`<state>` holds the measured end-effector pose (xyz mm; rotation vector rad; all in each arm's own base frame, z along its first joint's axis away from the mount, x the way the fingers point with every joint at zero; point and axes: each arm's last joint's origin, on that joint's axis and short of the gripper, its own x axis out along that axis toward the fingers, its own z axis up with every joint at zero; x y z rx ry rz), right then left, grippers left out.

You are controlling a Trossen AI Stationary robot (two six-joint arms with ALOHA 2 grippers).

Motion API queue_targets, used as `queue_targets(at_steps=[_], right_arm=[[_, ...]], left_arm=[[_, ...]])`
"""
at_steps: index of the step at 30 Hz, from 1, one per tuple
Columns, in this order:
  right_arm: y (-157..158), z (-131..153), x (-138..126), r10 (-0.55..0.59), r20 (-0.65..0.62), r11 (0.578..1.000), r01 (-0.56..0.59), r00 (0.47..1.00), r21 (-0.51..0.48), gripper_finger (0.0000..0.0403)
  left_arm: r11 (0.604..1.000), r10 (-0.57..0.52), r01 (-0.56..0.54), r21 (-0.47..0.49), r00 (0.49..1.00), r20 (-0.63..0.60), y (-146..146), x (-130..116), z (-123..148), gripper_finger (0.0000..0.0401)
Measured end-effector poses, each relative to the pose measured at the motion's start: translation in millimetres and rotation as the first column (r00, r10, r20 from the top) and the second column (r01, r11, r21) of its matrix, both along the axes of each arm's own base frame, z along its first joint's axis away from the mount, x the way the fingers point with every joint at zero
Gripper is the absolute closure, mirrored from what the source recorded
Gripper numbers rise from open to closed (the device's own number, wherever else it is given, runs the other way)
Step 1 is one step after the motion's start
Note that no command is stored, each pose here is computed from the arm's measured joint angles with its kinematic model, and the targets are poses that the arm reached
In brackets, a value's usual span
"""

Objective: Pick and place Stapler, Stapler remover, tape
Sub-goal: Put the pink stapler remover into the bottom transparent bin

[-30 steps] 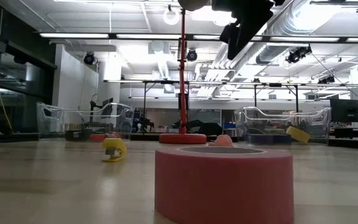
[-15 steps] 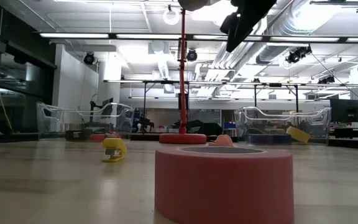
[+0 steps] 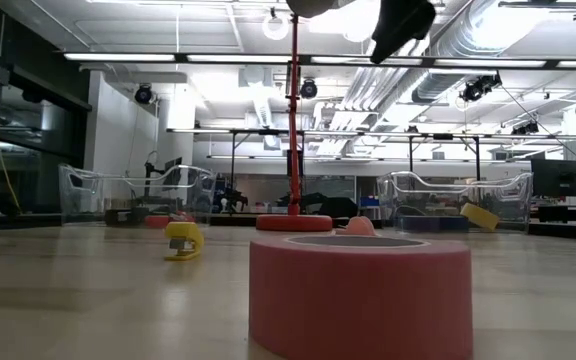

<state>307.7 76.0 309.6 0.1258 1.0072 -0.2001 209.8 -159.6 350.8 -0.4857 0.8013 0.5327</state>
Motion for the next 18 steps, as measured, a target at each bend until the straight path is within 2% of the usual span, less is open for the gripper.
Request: queue_targets(at_steps=[3,8,11,18], right_arm=[[15,-22,-4,-0.027,-0.005,0.999,0.027,1.000,0.018,0.0181],[40,-65,-13,-0.066,0.029,0.991,0.062,0.997,0.115,0.0181],[52,-85,-18,-0.076,0.091,0.986,0.061,0.993,0.152,0.0181],[65,-123,-39,-0.067,0.161,0.996,0.057,0.985,0.071,0.0181]], left_arm=[[1.000,-0.016,0.016,0.012,1.000,-0.005,0,0,0,0.0161],[0.999,-0.032,0.033,0.022,0.999,-0.009,0,0,0,0.0161],[0.999,-0.036,0.037,0.024,0.999,-0.010,0,0,0,0.0161],[0.999,-0.037,0.037,0.014,0.999,0.000,-1,1,1,0.0161]])
